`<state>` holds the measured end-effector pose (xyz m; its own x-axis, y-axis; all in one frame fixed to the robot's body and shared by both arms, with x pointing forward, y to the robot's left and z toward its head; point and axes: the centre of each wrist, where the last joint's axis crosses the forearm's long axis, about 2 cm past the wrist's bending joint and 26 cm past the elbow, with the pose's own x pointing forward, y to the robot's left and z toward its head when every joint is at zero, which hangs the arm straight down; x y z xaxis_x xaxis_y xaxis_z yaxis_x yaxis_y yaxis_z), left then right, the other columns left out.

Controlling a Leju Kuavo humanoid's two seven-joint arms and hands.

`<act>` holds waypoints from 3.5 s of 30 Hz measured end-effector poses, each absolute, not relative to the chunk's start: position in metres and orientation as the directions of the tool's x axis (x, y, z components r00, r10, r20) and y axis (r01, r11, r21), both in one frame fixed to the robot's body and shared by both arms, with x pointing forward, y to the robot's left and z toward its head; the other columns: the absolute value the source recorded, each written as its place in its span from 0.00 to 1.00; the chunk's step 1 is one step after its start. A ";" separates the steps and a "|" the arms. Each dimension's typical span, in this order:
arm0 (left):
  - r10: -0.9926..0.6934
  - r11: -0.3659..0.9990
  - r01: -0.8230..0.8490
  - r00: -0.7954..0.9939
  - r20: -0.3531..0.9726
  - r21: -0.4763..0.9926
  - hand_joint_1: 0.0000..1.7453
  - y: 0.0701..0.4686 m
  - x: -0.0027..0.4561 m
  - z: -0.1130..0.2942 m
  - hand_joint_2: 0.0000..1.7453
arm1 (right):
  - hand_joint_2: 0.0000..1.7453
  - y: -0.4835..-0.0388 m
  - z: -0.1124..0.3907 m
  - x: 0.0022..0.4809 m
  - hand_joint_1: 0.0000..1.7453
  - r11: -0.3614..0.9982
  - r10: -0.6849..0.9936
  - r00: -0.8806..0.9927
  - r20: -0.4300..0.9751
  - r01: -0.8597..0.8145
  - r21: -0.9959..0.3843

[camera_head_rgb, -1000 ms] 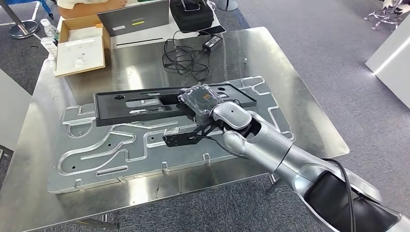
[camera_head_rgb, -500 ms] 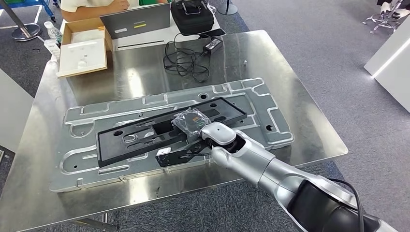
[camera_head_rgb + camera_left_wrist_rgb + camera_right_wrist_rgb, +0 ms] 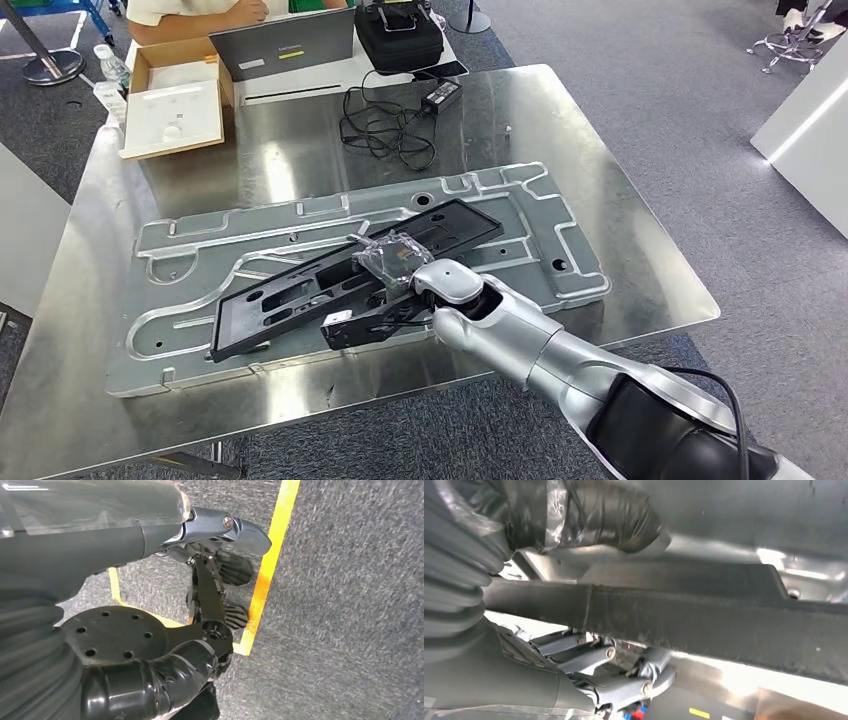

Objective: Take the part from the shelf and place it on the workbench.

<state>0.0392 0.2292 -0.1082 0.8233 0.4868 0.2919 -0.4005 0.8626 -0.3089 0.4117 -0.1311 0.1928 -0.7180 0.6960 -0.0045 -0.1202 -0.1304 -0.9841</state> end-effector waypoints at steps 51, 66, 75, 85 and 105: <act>0.519 0.838 -0.438 0.825 0.225 -0.327 0.00 0.229 0.032 -0.109 0.00 | 0.00 -0.117 0.319 0.349 0.00 0.273 0.587 -0.778 -0.224 0.451 -0.850; 0.500 0.847 -0.421 0.837 0.222 -0.324 0.00 0.233 0.032 -0.109 0.00 | 0.00 -0.124 0.310 0.344 0.00 0.255 0.583 -0.791 -0.187 0.396 -0.882; 0.498 0.851 -0.423 0.836 0.228 -0.310 0.00 0.232 0.032 -0.109 0.00 | 0.00 -0.118 0.306 0.333 0.00 0.280 0.539 -0.825 -0.167 0.362 -0.889; 0.497 0.856 -0.430 0.837 0.229 -0.286 0.00 0.233 0.029 -0.110 0.00 | 0.00 -0.079 0.301 0.308 0.00 0.315 0.481 -0.866 -0.139 0.319 -0.894; 0.504 0.850 -0.432 0.833 0.227 -0.302 0.00 0.226 0.028 -0.109 0.00 | 0.00 -0.073 0.291 0.299 0.00 0.315 0.450 -0.882 -0.139 0.303 -0.900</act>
<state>0.0280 0.2261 -0.1089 0.8333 0.5039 0.2274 -0.4315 0.8500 -0.3023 0.2990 -0.0734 0.2912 -0.8822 0.4499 -0.1391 0.3025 0.3151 -0.8996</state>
